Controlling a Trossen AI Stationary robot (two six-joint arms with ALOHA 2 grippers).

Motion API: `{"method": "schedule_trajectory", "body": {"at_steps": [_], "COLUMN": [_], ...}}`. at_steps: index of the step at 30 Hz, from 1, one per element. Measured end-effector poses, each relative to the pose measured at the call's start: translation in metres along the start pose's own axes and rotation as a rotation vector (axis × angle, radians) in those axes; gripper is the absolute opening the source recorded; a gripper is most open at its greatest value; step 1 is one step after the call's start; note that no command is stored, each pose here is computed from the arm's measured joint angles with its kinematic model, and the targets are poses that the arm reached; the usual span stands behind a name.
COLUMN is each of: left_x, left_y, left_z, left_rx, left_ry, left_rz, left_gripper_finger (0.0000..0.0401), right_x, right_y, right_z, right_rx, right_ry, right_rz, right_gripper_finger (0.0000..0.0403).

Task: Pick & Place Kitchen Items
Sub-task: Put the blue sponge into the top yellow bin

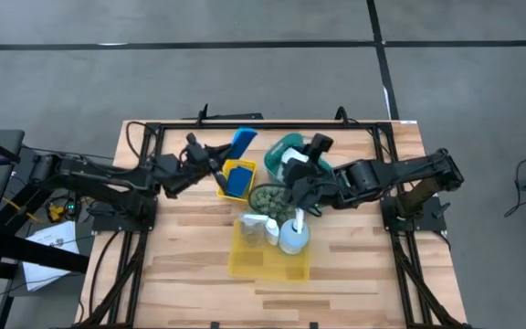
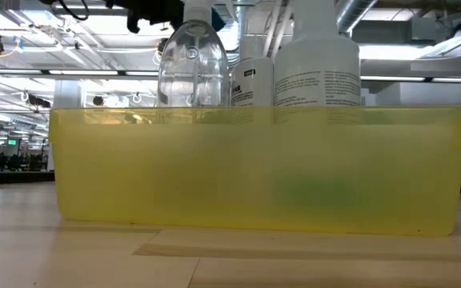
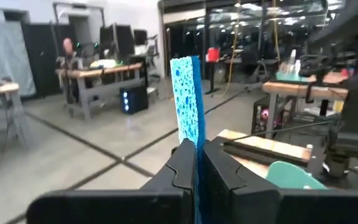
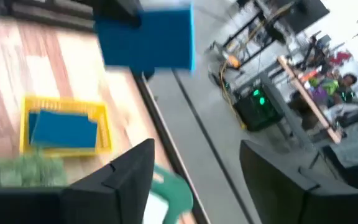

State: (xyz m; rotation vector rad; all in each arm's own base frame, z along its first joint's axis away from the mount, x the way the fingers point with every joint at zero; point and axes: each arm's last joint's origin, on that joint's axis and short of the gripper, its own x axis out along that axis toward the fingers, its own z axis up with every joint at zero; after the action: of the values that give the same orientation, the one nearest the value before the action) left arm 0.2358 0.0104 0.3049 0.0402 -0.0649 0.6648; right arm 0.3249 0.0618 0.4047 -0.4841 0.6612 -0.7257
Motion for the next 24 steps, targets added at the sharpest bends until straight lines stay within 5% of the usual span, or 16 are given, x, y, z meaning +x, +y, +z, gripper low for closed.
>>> {"method": "schedule_trajectory", "body": {"at_steps": [8,13,24], "left_x": [-0.012,-0.021,-0.018], "left_y": [0.048,0.072,0.087], "left_z": [-0.014,-0.021,-0.030], "left_rx": [-0.122,-0.208,-0.255], "left_ry": [0.015,-0.014,0.033], "left_rz": [0.065,0.062,-0.002], "left_gripper_finger": [0.0005,0.0005,0.0005], "right_x": [-0.023,-0.044,-0.089], "right_y": [-0.010,-0.007,-0.001], "right_z": [-0.033,-0.041,-0.051], "right_rx": [0.026,0.058,0.133], "right_ry": [0.123,0.073,-0.037], "right_rz": [-0.113,-0.155,-0.056], "right_gripper_finger": [0.0239,0.0240,0.0240]}}
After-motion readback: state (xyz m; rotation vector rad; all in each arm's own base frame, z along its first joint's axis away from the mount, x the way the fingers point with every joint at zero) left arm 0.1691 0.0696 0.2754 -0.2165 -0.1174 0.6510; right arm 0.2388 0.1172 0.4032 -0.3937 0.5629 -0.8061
